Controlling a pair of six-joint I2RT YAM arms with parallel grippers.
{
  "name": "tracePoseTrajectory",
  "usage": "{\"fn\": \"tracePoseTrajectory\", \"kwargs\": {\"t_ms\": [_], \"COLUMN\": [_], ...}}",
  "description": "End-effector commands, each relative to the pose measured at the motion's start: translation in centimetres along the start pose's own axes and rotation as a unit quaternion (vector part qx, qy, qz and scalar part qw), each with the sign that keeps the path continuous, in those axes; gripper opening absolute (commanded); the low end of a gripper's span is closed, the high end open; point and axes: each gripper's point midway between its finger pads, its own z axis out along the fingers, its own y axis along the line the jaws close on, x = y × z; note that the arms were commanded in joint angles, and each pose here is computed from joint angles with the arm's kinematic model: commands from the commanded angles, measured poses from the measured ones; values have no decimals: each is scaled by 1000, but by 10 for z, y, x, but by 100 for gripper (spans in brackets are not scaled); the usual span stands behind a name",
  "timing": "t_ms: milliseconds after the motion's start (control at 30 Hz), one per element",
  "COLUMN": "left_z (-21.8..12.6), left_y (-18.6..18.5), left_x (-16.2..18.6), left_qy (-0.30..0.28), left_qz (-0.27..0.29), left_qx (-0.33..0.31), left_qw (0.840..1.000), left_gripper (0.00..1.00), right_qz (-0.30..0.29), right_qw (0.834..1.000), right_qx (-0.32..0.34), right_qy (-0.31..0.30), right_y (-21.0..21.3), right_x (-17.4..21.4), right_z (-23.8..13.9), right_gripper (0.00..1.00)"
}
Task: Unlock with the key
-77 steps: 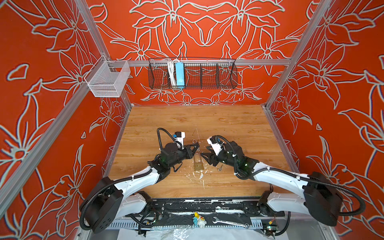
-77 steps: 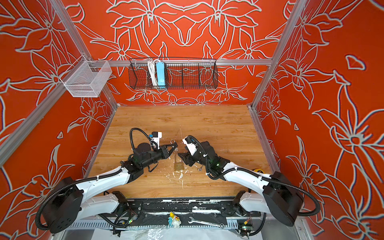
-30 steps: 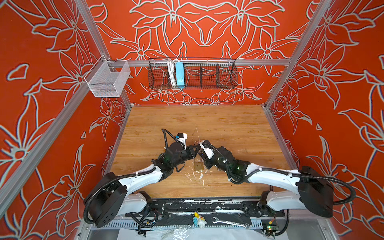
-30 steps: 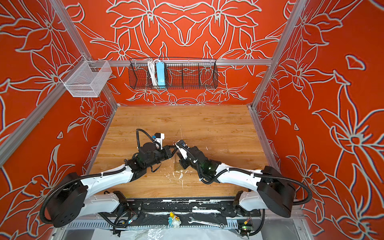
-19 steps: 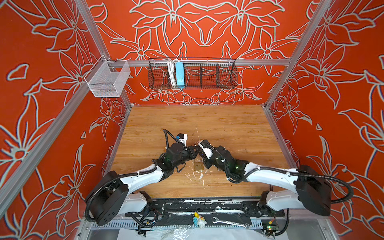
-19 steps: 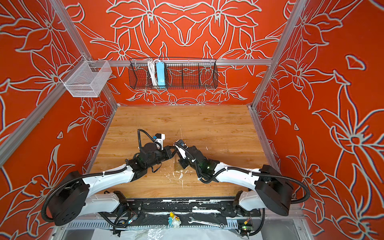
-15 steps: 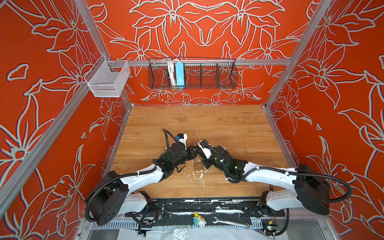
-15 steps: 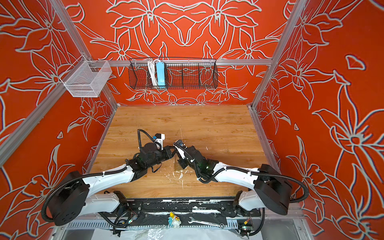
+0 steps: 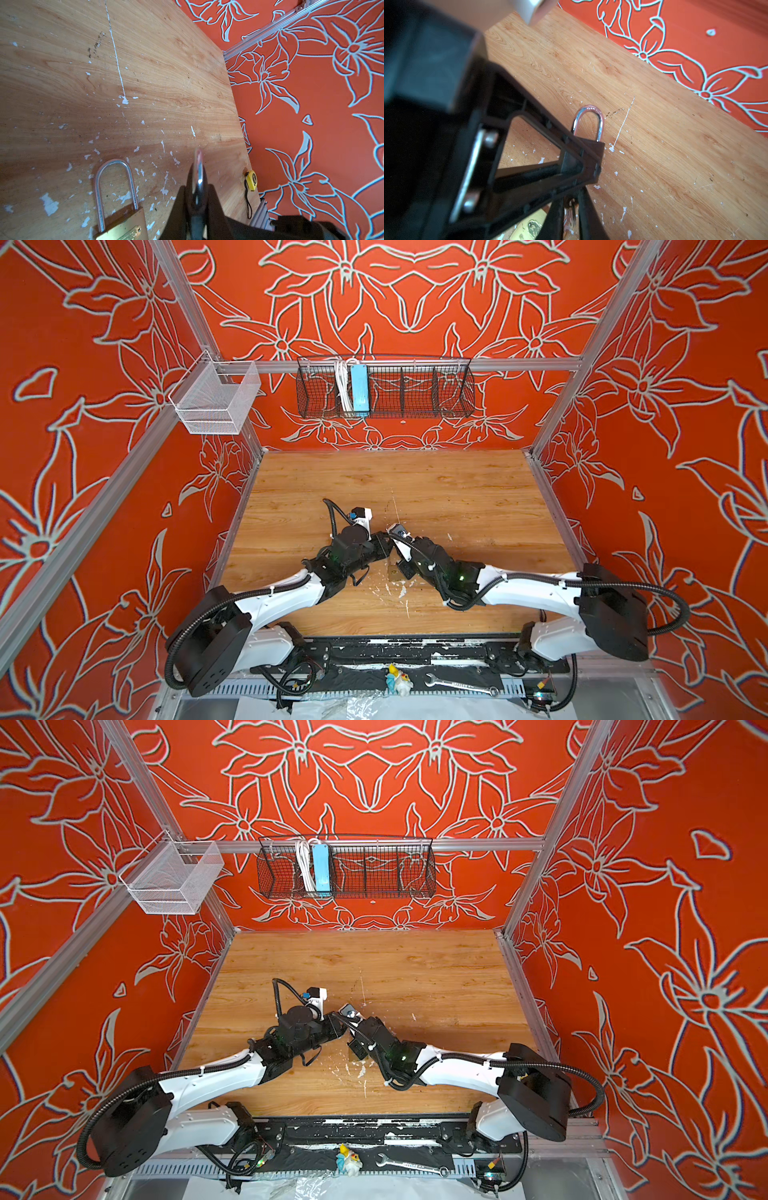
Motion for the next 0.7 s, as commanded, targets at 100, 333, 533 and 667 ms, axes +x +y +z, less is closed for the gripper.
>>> {"fn": "tracePoseTrajectory", "kwargs": {"t_ms": [100, 333, 533, 667], "left_z": [-3, -4, -5, -6], "left_y": [-27, -27, -27, -27], "left_x": [-15, -15, -16, -17], "left_qy": [-26, -30, -32, -35], "left_qz": [10, 14, 15, 16], "left_qx": [39, 44, 44, 45], "left_qw": [999, 998, 998, 998], "left_gripper": [0, 0, 0, 0], "right_qz": [2, 10, 14, 14], "right_qw": [1000, 1000, 1000, 1000], "right_qx": [1, 0, -3, -9], "right_qy": [-14, -19, -25, -24], "right_y": [2, 1, 2, 4], "right_x": [-13, -14, -16, -16], "right_z": [-3, -5, -7, -7], "right_gripper": [15, 8, 6, 3]}}
